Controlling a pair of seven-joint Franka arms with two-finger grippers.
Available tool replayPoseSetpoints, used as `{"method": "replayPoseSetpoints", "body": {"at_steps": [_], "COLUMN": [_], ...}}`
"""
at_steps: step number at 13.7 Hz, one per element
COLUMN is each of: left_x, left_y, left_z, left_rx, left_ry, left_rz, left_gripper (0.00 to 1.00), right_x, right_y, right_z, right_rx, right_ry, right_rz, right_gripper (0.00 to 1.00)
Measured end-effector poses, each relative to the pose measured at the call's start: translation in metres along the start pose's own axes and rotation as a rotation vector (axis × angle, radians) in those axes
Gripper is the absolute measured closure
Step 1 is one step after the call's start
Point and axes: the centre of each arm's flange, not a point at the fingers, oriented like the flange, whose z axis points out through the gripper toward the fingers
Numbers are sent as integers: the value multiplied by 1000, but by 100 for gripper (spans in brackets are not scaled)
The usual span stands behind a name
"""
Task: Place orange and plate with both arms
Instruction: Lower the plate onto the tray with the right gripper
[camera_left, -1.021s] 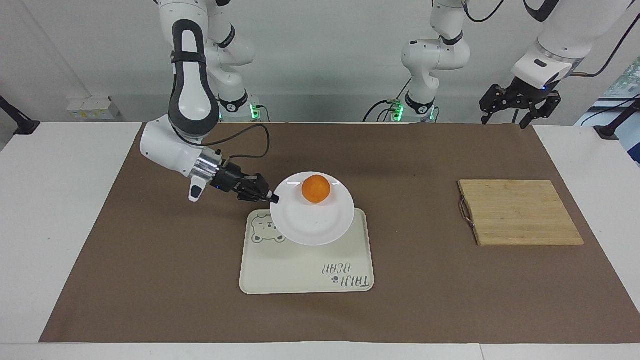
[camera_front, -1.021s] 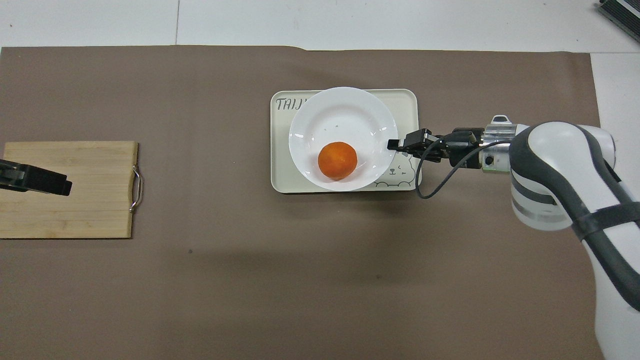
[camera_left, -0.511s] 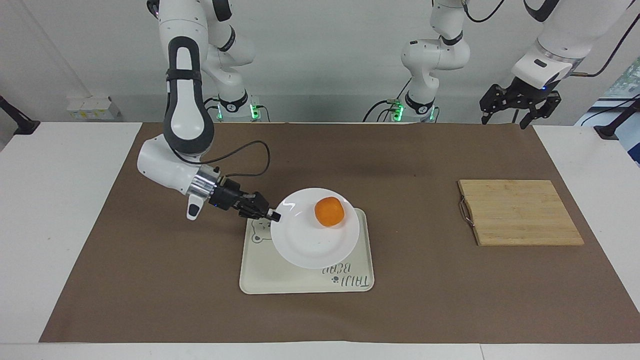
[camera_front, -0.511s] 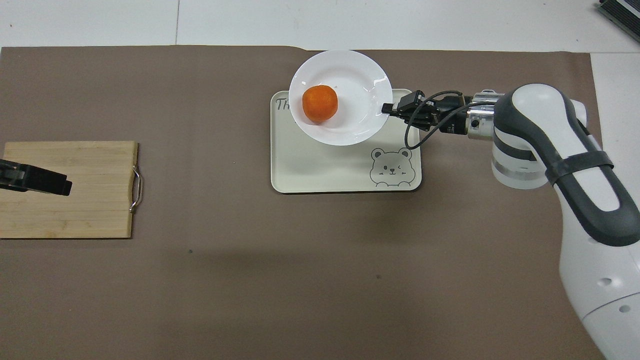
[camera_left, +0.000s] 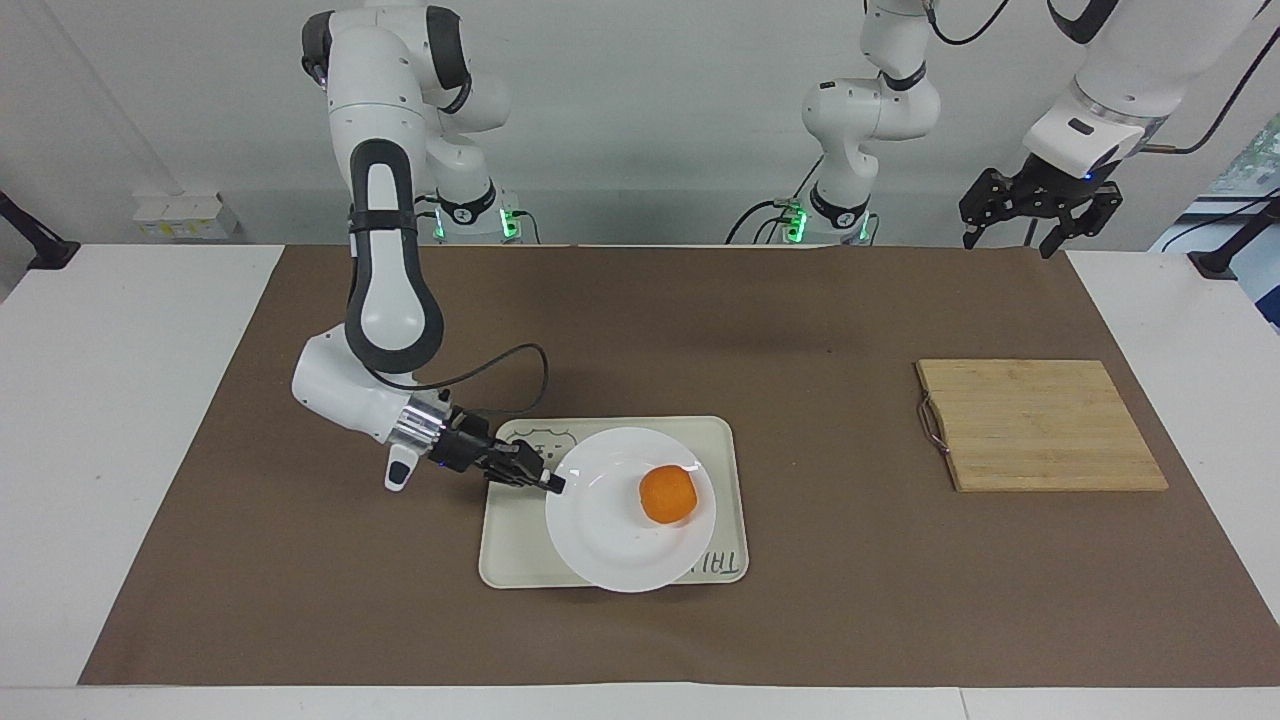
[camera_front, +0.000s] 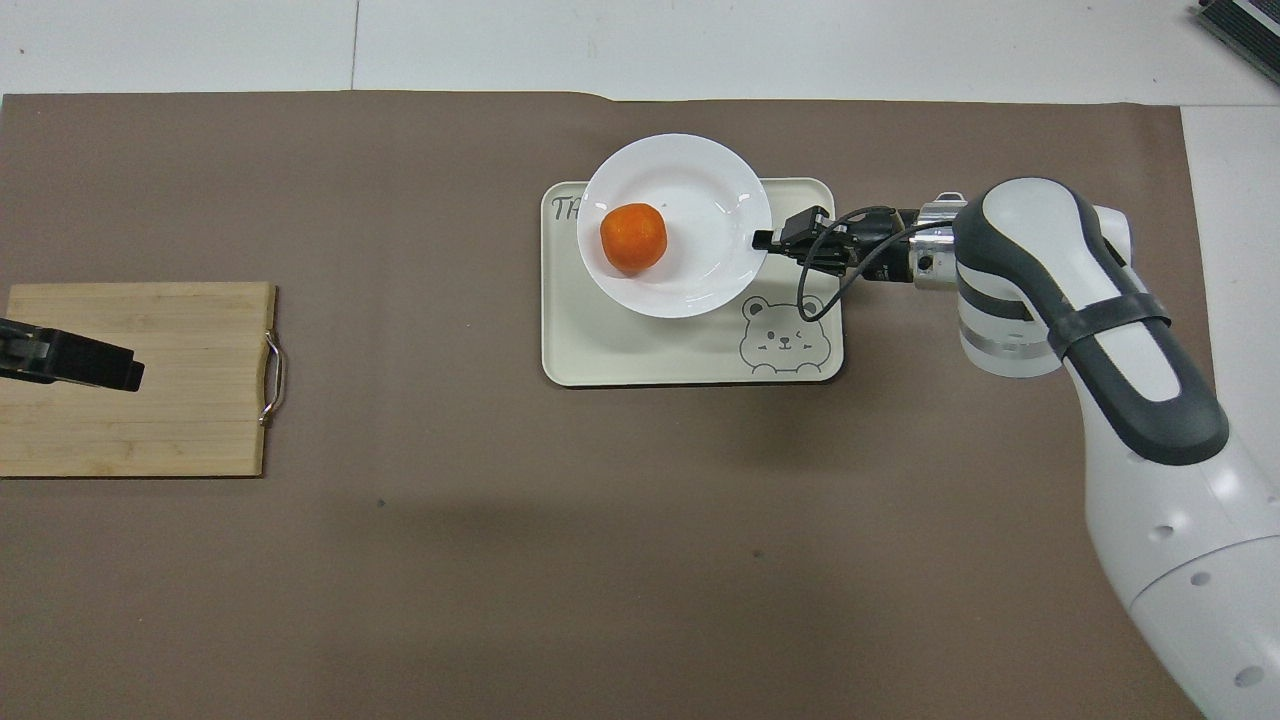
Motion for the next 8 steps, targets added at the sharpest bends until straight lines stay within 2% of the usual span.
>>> {"method": "replayPoseSetpoints", "body": {"at_steps": [8], "left_x": [0], "left_y": [-1], "left_z": [0], "left_rx": [0], "left_ry": [0], "left_rz": [-3], "left_gripper": [0], "right_x": [-8], "right_y": [25], "right_z": [1], "right_rx": [-52], "right_ry": [-47], "right_rz": [-51], "right_gripper": [96]}}
